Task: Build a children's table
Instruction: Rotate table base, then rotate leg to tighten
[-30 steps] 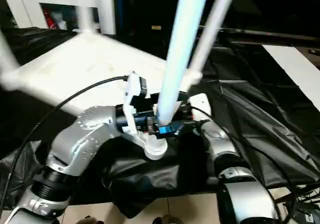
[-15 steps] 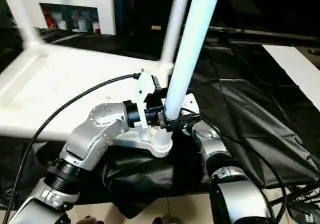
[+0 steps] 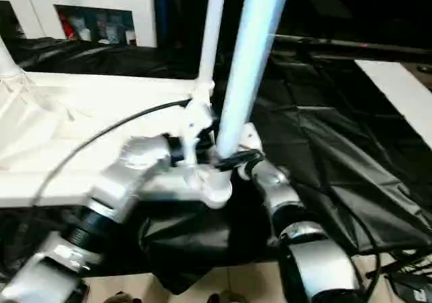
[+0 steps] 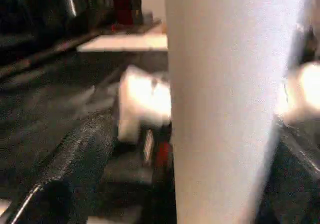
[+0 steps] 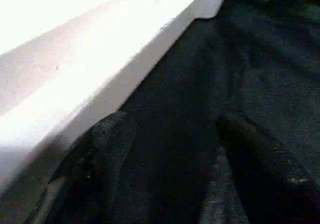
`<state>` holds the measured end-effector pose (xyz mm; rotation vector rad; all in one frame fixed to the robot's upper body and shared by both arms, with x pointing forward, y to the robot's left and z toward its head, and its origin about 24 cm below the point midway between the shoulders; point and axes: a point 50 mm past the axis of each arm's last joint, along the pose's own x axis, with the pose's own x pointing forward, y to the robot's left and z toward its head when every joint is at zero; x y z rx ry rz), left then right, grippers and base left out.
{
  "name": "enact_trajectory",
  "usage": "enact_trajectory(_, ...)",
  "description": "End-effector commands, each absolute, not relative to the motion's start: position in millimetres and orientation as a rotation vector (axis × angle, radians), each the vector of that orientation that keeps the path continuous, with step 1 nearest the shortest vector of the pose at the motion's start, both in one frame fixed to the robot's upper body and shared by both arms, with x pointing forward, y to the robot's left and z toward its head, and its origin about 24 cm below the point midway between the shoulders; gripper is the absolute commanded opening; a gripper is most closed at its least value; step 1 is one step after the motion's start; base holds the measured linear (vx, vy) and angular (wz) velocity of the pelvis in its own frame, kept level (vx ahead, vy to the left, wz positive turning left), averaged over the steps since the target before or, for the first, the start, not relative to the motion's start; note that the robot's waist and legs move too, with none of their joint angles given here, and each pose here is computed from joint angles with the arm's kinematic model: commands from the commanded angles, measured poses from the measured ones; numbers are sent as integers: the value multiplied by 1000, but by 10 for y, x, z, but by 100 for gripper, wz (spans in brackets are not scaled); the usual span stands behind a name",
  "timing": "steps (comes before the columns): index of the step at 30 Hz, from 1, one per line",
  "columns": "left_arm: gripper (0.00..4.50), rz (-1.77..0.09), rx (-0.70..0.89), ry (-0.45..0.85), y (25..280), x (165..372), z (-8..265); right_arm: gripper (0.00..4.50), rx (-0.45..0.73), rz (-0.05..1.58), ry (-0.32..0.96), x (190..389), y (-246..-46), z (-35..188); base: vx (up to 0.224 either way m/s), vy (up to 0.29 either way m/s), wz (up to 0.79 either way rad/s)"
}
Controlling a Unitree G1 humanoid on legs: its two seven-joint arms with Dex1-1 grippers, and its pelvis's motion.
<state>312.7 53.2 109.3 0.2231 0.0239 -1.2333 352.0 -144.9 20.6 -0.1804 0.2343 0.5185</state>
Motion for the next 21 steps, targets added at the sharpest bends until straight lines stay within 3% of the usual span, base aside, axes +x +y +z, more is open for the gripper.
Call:
enact_trajectory(1, 448, -1263, 216, 51, 596, 3123, 1072, 313, -176, 545, 199, 3541, -1519, 290, 0, 0, 0)
enact_trajectory(2, 448, -1283, 216, 72, 650, 3117, 1054, 313, -182, 578, 200, 3523, -1555, 291, 0, 0, 0)
enact_trajectory(3, 420, -1363, 253, 152, 804, 3073, 972, 313, -229, 678, 219, 3432, -1677, 258, 0, 0, 0)
enact_trajectory(7, 407, -1398, 353, 243, 963, 3072, 862, 313, -288, 786, 244, 3310, -1815, 221, 0, 0, 0)
enact_trajectory(8, 376, -1374, 429, 278, 1049, 3121, 794, 313, -312, 854, 256, 3232, -1896, 221, 0, 0, 0)
enact_trajectory(13, 368, -1379, 463, 339, 1130, 3153, 722, 313, -314, 963, 262, 3114, -2004, 279, 0, 0, 0)
enact_trajectory(15, 334, -1385, 466, 369, 1151, 3166, 692, 313, -311, 1018, 267, 3042, -2102, 353, 0, 0, 0)
enact_trajectory(21, 286, -1397, 459, 385, 1138, 3196, 648, 313, -265, 1095, 318, 2952, -2198, 452, 0, 0, 0)
